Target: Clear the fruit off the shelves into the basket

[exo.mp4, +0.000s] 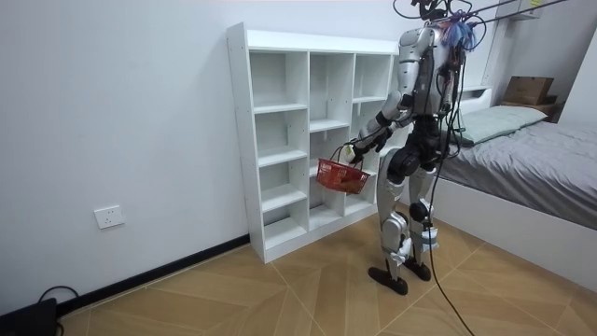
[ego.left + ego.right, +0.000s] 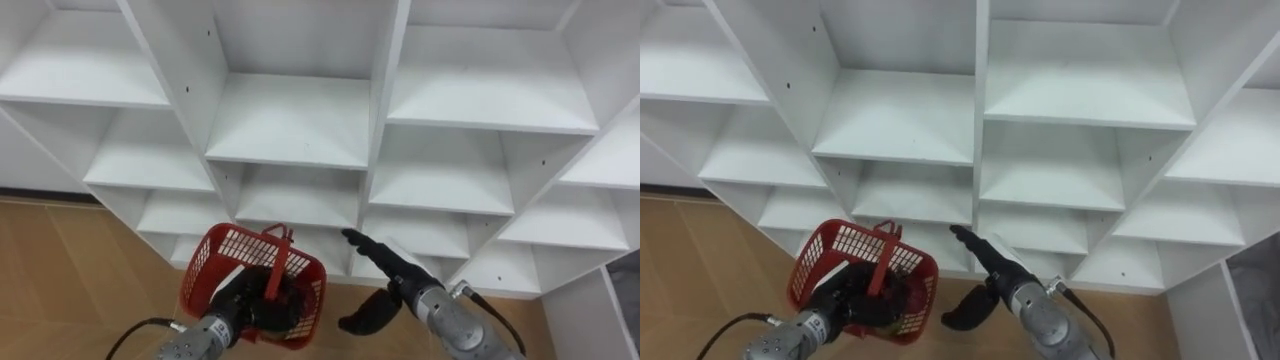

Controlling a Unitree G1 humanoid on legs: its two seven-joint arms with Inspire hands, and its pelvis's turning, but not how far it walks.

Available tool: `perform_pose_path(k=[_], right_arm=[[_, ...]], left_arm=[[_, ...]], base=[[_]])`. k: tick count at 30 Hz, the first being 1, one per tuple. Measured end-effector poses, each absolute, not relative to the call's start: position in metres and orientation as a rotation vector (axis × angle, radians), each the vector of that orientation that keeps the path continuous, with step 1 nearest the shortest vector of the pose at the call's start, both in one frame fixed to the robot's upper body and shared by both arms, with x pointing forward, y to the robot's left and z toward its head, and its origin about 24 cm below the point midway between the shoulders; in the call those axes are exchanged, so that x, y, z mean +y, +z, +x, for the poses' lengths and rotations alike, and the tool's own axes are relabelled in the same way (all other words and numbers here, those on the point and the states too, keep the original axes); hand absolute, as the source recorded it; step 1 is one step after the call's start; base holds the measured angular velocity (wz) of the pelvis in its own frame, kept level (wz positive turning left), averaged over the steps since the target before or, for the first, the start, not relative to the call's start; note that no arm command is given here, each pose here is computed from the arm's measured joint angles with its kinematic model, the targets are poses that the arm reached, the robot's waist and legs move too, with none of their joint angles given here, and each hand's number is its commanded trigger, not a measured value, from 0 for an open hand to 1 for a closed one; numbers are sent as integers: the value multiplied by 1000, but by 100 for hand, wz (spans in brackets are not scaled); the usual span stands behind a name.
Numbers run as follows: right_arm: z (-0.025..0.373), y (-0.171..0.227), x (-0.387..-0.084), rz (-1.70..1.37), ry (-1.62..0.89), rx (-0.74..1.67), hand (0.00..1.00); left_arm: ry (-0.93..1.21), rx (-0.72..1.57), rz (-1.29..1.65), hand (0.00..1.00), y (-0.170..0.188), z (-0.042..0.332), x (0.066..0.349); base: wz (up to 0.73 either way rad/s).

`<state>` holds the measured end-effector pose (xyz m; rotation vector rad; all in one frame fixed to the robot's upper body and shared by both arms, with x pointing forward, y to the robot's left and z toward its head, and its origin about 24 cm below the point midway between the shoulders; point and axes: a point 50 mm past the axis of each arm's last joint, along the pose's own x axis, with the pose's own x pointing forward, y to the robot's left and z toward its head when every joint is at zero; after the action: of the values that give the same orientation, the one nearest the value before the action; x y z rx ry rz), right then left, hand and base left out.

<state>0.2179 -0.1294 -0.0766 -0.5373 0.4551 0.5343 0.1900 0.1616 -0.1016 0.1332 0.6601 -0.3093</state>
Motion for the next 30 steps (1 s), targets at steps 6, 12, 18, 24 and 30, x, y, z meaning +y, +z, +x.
perform_pose_path(k=[6, 12, 18, 24, 30], right_arm=[[213, -80, -135, -544, 527, 473, 0], [210, -80, -141, -552, 508, 477, 0], [196, -88, -147, -536, 483, 521, 0], [179, -95, -169, -474, 365, 575, 0], [145, -116, -202, -432, 190, 733, 0]], left_arm=[[-276, 707, 142, 100, -110, 178, 167], [-267, 728, 144, 100, -113, 171, 169], [-227, 750, 129, 100, -116, 163, 177], [-146, 814, 106, 100, -125, 139, 191], [-31, 944, 84, 100, -140, 100, 212]], base=[[0], [0], [0], [0], [-1]])
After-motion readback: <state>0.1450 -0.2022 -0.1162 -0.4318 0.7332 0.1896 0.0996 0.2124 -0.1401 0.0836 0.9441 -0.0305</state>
